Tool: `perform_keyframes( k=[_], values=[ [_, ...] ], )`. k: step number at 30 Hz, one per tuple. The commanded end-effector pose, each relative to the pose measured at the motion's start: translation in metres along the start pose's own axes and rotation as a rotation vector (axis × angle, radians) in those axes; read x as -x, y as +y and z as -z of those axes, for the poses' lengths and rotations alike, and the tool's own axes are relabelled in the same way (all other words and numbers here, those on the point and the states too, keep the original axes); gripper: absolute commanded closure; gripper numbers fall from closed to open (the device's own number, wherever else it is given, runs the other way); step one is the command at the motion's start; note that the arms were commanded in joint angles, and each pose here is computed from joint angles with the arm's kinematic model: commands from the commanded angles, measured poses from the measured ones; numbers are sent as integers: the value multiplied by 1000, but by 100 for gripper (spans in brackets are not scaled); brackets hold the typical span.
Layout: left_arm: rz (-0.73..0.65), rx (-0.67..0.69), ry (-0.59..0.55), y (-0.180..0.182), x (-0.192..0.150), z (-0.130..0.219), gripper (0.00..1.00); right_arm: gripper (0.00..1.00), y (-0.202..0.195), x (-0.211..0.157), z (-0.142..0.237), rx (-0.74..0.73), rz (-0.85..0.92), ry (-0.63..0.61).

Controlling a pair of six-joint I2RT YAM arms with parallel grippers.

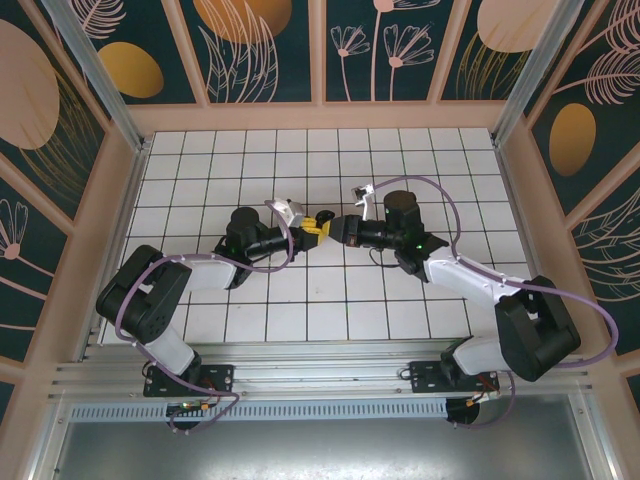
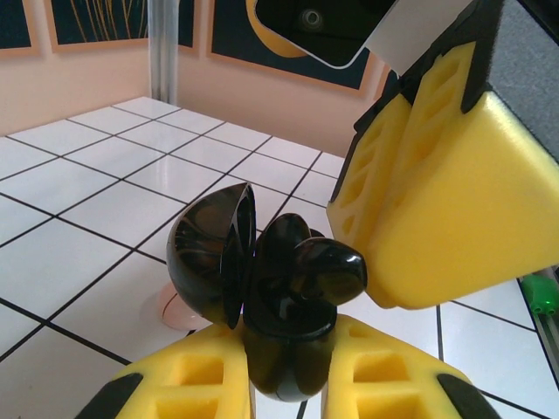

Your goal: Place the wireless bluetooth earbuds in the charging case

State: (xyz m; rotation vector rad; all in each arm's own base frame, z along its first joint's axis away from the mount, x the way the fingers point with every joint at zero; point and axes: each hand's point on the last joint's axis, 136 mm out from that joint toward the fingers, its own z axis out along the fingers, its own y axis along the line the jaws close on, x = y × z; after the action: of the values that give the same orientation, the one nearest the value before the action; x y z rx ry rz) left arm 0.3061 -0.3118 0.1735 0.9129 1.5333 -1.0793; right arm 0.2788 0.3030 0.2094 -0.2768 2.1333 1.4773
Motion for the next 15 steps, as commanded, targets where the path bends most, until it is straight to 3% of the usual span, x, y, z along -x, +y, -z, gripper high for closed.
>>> perform_keyframes(
  k=[1, 7, 15],
  values=[
    [-48, -31, -45, -6, 23, 0, 93, 85, 10, 13, -3, 10, 41, -26],
    [-45, -30, -40, -6, 21, 0, 93, 78, 16, 12, 3, 14, 55, -31],
    [-49, -27, -39, -7, 22, 1, 93, 77, 29, 18, 20, 16, 96, -72]
  ],
)
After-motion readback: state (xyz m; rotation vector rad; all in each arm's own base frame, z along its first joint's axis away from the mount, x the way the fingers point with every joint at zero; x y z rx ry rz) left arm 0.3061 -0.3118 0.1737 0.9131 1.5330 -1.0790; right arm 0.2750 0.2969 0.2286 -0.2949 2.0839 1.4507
